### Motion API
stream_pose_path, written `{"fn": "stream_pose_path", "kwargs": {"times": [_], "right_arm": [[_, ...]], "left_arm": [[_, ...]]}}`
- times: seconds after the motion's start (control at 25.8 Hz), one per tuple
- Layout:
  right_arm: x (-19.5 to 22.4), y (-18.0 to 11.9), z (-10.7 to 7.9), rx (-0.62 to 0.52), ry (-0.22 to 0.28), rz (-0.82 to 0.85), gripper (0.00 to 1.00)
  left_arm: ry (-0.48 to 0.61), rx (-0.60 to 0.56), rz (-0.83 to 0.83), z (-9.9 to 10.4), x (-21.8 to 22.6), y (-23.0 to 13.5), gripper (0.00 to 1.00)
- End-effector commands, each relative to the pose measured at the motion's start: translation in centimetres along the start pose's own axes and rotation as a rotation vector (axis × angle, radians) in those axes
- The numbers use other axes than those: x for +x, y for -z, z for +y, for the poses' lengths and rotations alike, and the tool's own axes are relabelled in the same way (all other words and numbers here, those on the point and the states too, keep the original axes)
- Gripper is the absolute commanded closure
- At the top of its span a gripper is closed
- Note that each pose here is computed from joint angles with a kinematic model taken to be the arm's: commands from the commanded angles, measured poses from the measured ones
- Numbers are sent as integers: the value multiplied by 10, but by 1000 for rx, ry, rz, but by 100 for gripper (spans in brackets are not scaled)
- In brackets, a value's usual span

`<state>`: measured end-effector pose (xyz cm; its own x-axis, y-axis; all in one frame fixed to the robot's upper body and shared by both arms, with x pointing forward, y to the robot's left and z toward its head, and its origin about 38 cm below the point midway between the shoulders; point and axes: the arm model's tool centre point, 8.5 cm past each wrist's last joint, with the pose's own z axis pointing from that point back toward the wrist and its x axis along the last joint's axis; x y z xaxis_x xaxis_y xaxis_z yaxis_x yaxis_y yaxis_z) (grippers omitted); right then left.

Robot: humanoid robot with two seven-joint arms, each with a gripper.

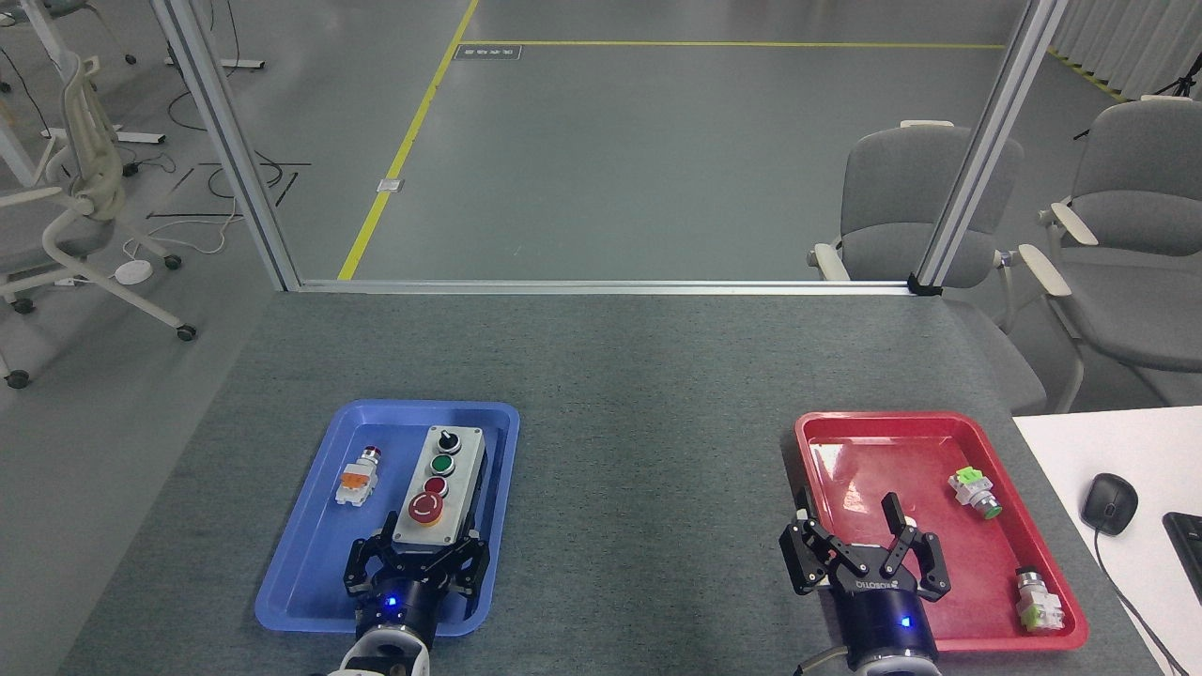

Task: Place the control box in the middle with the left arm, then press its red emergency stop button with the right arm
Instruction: 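Close the left gripper on the near end of the gray control box, then lift the control box and carry it toward the table middle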

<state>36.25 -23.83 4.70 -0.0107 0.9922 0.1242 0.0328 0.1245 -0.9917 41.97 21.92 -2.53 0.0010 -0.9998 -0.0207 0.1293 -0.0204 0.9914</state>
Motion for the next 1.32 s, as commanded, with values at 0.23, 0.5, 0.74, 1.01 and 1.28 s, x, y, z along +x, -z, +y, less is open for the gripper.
{"fn": "stream_pose_path", "kwargs": {"times": [0.23, 0.5, 0.74, 1.01, 1.28], "right_arm": [[-1, -15, 13, 0, -19, -20, 1], [-5, -13, 11, -4, -33, -27, 1], [-5, -13, 11, -1, -31, -21, 1], [-5, -15, 13, 2, -31, -14, 1], [-5, -14, 13, 3, -26, -14, 0]], "left_arm": [[9, 0, 5, 2, -4, 4, 18], [13, -4, -4, 2, -6, 4, 66], [7, 32, -19, 14, -6, 8, 92], [-64, 145, -60, 53, 1, 10, 100], [-100, 162, -121, 58, 42, 3, 100]]}}
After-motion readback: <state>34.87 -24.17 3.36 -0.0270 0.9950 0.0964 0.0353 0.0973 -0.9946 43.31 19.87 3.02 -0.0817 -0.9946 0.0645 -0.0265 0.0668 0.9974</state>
